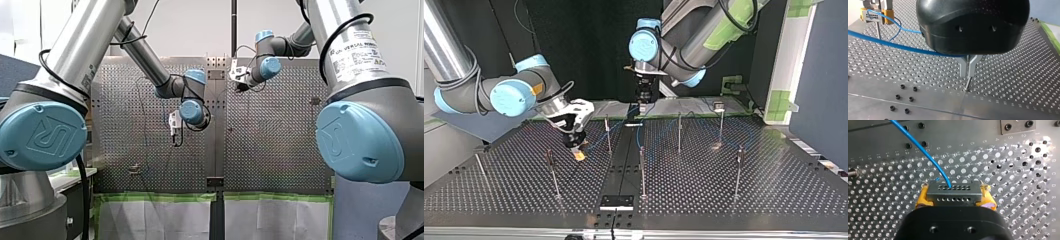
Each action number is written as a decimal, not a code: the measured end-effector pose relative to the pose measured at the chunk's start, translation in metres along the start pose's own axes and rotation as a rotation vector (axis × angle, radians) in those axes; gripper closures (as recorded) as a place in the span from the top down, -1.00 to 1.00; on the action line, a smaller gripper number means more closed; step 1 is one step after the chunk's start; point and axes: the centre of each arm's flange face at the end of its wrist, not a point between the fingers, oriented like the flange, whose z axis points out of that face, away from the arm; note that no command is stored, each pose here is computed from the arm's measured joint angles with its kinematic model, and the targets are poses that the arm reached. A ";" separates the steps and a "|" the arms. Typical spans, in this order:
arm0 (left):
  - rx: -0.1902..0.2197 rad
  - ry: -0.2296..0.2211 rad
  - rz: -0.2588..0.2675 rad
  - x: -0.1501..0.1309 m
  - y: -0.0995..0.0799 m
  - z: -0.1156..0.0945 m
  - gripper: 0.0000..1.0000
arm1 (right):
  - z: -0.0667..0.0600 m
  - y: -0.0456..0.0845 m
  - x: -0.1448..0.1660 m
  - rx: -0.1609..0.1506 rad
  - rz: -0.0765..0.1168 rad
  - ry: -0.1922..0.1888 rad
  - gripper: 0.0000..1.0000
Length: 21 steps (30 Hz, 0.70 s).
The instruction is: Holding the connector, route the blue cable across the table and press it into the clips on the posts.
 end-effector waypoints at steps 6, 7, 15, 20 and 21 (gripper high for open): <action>0.000 -0.012 -0.014 -0.002 -0.002 0.001 -0.98 | 0.000 0.000 0.000 0.000 0.000 0.000 -1.00; 0.000 -0.012 -0.015 -0.002 -0.002 0.001 -0.98 | 0.000 0.000 0.000 0.000 0.000 0.000 -1.00; -0.001 -0.014 -0.017 -0.002 -0.002 0.001 -0.98 | 0.000 0.000 0.000 0.000 0.000 0.000 -1.00; -0.001 -0.014 -0.017 -0.002 -0.002 0.001 -0.98 | 0.000 0.000 0.000 0.000 0.000 0.000 -1.00; -0.001 -0.014 -0.017 -0.002 -0.002 0.001 -0.98 | 0.000 0.000 0.000 0.000 0.000 0.000 -1.00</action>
